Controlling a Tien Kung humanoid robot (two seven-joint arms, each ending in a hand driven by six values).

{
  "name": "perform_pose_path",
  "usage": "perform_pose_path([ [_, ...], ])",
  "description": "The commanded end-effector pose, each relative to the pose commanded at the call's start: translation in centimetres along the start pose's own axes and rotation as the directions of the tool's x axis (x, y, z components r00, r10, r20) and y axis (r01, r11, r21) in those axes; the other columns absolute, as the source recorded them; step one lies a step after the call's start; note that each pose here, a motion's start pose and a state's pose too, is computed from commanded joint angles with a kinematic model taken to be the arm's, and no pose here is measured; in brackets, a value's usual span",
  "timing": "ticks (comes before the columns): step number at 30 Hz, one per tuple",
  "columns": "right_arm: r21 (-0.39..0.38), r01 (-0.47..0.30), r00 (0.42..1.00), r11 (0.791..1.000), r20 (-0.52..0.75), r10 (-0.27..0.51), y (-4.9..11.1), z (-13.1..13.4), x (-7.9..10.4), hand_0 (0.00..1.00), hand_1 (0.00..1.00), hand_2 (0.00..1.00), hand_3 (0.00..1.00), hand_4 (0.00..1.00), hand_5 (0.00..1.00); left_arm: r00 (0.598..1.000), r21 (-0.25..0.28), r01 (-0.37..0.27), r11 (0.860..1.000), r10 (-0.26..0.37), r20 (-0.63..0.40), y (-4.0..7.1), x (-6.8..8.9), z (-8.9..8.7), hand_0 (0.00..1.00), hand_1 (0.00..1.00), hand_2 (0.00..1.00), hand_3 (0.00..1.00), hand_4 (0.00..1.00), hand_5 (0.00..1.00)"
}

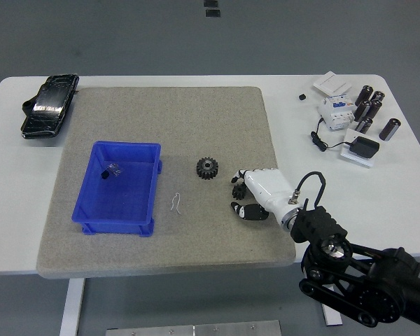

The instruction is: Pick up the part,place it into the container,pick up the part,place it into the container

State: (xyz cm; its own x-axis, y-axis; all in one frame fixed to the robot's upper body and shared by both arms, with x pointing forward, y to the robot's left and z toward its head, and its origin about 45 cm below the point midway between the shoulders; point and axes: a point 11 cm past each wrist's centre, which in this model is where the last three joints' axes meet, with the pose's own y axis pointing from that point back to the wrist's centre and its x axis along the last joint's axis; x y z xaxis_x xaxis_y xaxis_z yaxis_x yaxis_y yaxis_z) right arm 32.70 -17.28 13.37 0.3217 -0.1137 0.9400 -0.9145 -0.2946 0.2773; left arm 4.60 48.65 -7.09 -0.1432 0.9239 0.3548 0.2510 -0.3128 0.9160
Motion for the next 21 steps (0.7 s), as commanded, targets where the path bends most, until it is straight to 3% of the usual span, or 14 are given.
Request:
perform_pose_path([
  [3,0.003,-0.007,1.000,1.000,0.008,0.007,0.0,0.0,0.1,0.304,0.426,0.517,0.668,0.633,0.264,1.000,-0.001,-0.001,1.000,0.001,0.000,0.0,0.0,0.0,0.753,0.728,0.732,0.687,0.715,0.367],
  [4,0.004,-0.011,1.000,1.000,0.012,0.011,0.0,0.0,0.2,0.280,0.409,0.471,0.662,0.535,0.238,1.000,-0.002,-0.001,1.000,0.001,0.000,0.0,0.0,0.1,0.752,0.728,0.731,0.687,0.716,0.369],
  [21,0.012,0.011,0.999,1.000,0.032,-0.012,0.0,0.1,-0.8,0.275,0.398,0.457,0.647,0.600,0.156,1.000,-0.010,-0.003,1.000,0.003,-0.002,0.0,0.1,0.2,0.752,0.728,0.731,0.685,0.715,0.372],
])
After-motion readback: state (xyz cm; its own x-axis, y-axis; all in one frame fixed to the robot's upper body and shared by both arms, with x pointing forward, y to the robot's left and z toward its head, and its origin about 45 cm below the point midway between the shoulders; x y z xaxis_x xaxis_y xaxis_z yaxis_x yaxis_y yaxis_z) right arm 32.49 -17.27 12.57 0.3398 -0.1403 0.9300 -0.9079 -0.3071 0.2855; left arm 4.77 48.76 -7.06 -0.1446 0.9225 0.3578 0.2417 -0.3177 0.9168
